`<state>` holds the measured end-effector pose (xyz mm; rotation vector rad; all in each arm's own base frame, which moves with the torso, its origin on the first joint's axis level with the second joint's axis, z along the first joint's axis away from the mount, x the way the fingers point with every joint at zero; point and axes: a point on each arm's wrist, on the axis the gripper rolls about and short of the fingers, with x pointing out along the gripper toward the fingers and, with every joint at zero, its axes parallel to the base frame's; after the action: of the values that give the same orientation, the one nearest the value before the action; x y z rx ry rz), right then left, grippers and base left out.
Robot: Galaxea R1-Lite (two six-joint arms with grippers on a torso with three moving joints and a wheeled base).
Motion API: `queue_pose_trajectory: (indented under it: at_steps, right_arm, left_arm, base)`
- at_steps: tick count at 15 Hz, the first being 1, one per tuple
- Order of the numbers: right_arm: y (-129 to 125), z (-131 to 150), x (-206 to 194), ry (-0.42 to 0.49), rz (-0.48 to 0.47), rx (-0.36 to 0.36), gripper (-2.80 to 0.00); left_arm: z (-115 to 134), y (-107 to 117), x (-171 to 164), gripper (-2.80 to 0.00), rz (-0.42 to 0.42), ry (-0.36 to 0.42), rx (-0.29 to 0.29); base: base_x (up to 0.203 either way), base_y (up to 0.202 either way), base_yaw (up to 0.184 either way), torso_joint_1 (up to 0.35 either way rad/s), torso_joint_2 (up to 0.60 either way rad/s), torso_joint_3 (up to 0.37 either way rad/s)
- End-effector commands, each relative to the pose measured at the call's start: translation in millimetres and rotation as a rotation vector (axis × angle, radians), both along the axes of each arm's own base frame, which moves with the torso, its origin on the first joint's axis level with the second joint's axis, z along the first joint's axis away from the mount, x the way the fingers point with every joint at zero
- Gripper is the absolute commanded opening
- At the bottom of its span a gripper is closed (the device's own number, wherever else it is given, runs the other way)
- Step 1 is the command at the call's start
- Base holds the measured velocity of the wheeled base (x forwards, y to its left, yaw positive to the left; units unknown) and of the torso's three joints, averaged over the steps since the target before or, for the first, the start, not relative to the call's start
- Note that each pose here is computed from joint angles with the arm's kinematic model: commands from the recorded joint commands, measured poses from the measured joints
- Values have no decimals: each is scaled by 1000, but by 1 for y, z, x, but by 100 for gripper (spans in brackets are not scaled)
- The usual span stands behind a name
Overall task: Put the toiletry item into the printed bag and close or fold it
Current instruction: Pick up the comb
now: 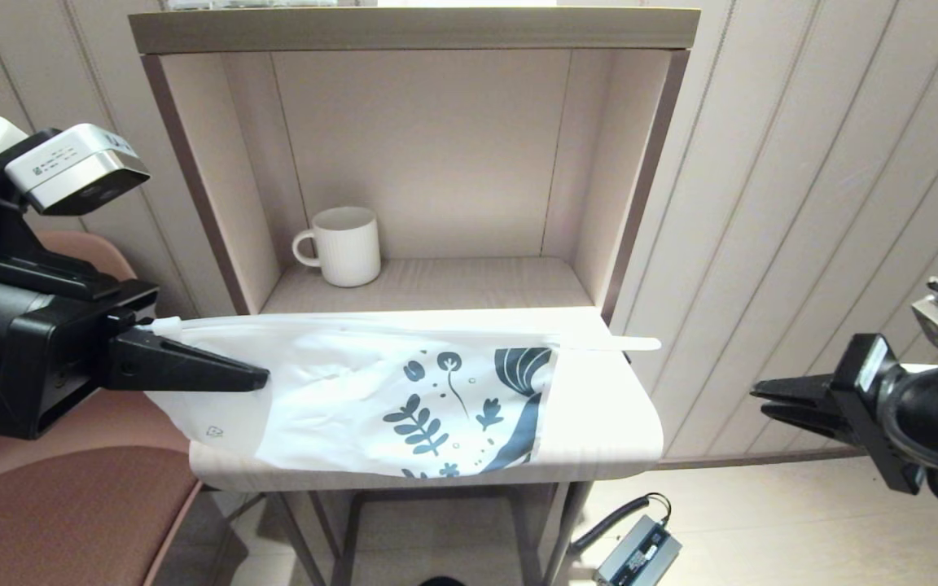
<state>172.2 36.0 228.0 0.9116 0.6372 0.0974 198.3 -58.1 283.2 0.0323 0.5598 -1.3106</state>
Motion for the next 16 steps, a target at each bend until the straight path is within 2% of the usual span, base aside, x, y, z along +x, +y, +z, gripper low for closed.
queue_pose_trajectory:
  at_steps: [1, 4, 9, 12, 16]
  right_arm:
    - [1, -10, 3, 40, 7, -4, 0]
    - [2, -15, 9, 8, 3, 8, 0]
    - [7, -35, 41, 41, -5, 7, 0]
    - [9, -47, 49, -11, -31, 72, 0]
    - [13, -53, 62, -62, -15, 93, 0]
  left_arm:
    - [-2, 0, 0, -280, -5, 9, -2]
    - [-3, 0, 1, -280, -6, 12, -1]
    - [-8, 0, 2, -280, -6, 15, -2]
    - [-7, 0, 0, -280, -5, 9, -4]
    - [-5, 0, 2, -280, -5, 4, -5]
  base:
    - [0, 0, 0, 0, 0, 0]
    - [0, 0, 0, 0, 0, 0]
    - [0, 0, 0, 0, 0, 0]
    - [0, 0, 0, 0, 0, 0]
    - [0, 0, 0, 0, 0, 0]
